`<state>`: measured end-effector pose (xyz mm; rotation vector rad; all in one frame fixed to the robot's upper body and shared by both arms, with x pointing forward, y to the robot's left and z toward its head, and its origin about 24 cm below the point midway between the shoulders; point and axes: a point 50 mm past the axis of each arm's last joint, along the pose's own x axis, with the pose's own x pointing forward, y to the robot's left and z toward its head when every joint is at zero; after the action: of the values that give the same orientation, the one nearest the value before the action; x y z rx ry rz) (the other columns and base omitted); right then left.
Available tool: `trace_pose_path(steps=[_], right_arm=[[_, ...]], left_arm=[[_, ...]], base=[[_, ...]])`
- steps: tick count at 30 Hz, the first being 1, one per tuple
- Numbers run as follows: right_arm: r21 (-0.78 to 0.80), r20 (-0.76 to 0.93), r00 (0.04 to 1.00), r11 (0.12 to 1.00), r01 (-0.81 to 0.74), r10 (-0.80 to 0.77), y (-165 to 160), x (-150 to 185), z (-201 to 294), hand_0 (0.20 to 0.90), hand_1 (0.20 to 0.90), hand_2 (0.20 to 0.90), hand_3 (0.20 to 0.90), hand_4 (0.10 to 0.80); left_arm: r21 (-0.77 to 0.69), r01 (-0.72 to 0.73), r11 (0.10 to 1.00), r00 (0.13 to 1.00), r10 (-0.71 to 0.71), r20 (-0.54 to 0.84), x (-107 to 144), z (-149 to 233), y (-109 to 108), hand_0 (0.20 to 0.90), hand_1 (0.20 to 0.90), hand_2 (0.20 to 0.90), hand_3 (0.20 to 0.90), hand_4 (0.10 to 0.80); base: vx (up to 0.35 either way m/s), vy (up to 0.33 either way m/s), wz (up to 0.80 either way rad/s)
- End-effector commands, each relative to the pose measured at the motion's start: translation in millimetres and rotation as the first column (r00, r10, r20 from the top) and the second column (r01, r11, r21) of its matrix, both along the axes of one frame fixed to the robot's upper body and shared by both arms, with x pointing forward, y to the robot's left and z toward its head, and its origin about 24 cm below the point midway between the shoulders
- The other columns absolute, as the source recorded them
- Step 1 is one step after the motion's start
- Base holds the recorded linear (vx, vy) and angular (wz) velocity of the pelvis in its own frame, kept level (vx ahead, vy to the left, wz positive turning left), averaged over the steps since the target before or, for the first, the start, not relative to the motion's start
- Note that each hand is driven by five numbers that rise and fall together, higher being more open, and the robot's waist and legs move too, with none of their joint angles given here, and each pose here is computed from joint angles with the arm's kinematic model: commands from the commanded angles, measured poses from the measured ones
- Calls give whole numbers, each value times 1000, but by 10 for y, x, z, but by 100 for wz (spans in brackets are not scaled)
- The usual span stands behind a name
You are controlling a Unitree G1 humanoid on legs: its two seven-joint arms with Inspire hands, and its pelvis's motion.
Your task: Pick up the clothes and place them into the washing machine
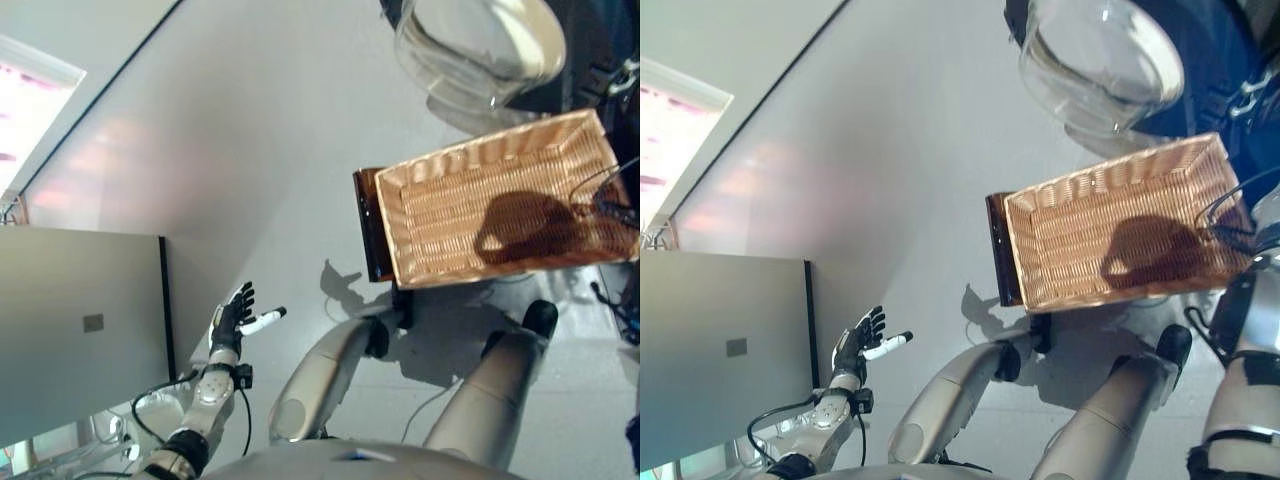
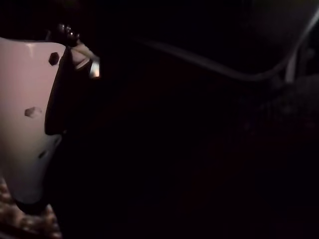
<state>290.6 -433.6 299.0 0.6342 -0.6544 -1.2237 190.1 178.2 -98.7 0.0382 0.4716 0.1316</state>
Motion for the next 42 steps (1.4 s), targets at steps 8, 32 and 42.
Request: trace_pose_path(steps=[8, 32, 42], right_arm=[[-394, 242, 955, 882, 260, -173, -75, -782, 1157, 200, 200, 200, 200, 300], [-826, -435, -29, 412, -385, -900, 124, 46, 592, 900, 900, 900, 900, 800], [-630, -754, 540, 643, -435, -374, 727, 674, -380, 900, 900, 900, 900, 800]], left_arm=[[97, -262, 960, 964, 266, -28, -306, -55, 590, 900, 900, 900, 900, 800], [34, -404, 914, 913, 406, -41, -344, -43, 819, 900, 900, 900, 900, 800], [44, -452, 891, 887, 454, -87, -435, -114, 874, 900, 900, 900, 900, 800]], base=[[15, 16, -9], [-1, -2, 1], [-11, -1, 2]])
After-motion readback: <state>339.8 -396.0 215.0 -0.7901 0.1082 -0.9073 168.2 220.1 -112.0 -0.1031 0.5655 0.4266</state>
